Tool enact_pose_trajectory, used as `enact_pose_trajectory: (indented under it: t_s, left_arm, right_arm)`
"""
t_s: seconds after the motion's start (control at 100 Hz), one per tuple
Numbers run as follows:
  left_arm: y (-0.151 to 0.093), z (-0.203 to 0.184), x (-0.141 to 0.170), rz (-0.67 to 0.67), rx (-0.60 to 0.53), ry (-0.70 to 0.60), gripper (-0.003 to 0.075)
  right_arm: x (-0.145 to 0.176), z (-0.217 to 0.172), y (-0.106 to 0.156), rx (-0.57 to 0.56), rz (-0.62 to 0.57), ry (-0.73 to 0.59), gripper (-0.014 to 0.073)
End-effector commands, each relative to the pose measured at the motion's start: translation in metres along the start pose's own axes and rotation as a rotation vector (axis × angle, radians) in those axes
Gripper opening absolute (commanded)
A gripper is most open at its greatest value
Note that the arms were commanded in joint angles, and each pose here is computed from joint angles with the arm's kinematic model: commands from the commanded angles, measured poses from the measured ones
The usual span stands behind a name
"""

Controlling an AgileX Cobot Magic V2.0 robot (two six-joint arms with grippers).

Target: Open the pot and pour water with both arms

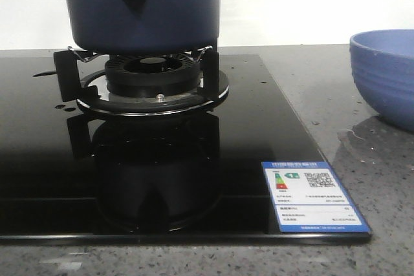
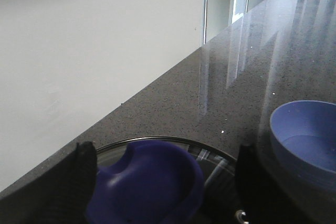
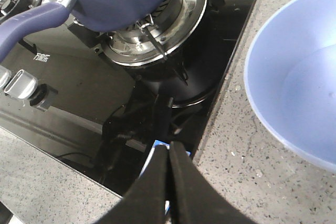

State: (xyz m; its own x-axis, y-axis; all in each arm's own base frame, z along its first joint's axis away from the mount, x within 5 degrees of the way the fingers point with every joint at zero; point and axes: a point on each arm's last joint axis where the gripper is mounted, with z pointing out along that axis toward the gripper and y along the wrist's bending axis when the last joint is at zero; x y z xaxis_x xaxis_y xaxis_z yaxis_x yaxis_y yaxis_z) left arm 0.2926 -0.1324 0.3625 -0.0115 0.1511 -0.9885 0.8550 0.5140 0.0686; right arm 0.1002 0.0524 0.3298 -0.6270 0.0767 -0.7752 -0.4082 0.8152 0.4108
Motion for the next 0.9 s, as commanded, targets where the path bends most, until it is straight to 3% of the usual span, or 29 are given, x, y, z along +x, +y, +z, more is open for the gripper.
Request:
enact_pose_trajectory:
  t_s: [0.0,0.14,0.37,0.89]
  left_arm:
    - [0.003,-0.004,-0.018,-0.004,-0.025,-0.069,0.0498]
    - [0.012,0.0,-0.011,-0.021,-0.082,-0.046,0.057]
    - [0.016,0.001,-0.009,-0.019,-0.119,-0.032,0.0575]
    - [0.013,0.012,-0.002,-0.108,0.003,-0.093,0.0563]
  right_arm:
    - [-0.012,-0.004,0.004,-0.01,-0.011,-0.065,-0.0069]
    - [-0.012,-0.004,0.004,-0.01,-0.011,-0.065,-0.0069]
    - [-0.013,-0.004,0.004,-0.005,-0.01,-0.075,-0.0069]
    - [-0.014,-0.004,0.003,0.002,-0.01,-0.089,-0.0069]
